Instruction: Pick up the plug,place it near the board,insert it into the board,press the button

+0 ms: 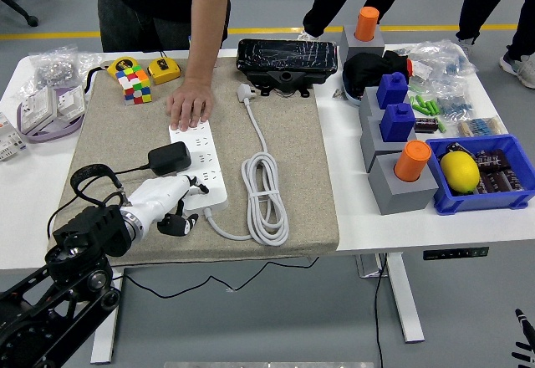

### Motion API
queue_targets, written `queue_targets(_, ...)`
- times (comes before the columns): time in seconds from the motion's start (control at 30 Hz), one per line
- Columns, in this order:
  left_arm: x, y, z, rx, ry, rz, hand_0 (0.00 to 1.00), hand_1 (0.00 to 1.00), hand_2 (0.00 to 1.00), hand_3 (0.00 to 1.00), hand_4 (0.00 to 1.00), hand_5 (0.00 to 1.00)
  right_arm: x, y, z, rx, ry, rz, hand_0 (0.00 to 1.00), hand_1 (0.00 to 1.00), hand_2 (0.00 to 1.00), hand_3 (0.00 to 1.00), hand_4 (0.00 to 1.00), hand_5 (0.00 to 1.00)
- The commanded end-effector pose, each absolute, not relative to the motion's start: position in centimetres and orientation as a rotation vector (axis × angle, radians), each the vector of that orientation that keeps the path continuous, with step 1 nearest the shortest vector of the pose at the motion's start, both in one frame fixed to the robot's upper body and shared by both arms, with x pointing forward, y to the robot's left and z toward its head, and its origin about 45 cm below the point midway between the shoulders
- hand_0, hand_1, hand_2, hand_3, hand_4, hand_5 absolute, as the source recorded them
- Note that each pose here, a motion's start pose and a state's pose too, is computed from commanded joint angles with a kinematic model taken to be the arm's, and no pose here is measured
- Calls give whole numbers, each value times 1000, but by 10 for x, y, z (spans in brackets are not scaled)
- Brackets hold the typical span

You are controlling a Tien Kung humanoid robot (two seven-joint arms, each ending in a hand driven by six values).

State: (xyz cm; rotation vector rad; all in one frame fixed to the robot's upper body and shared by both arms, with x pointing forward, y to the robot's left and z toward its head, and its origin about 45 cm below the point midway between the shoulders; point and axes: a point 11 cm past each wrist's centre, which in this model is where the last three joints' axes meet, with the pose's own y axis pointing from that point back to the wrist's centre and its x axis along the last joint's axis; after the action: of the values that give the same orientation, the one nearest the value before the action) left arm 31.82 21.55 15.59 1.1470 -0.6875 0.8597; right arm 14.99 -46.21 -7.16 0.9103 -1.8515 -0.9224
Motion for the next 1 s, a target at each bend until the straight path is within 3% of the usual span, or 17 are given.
queue_targets(1.0,311,212,144,1165,-681,810,146,27,151,729,591,2,147,-462,-72,905,-1849,-924,998,848,755,792,998,998)
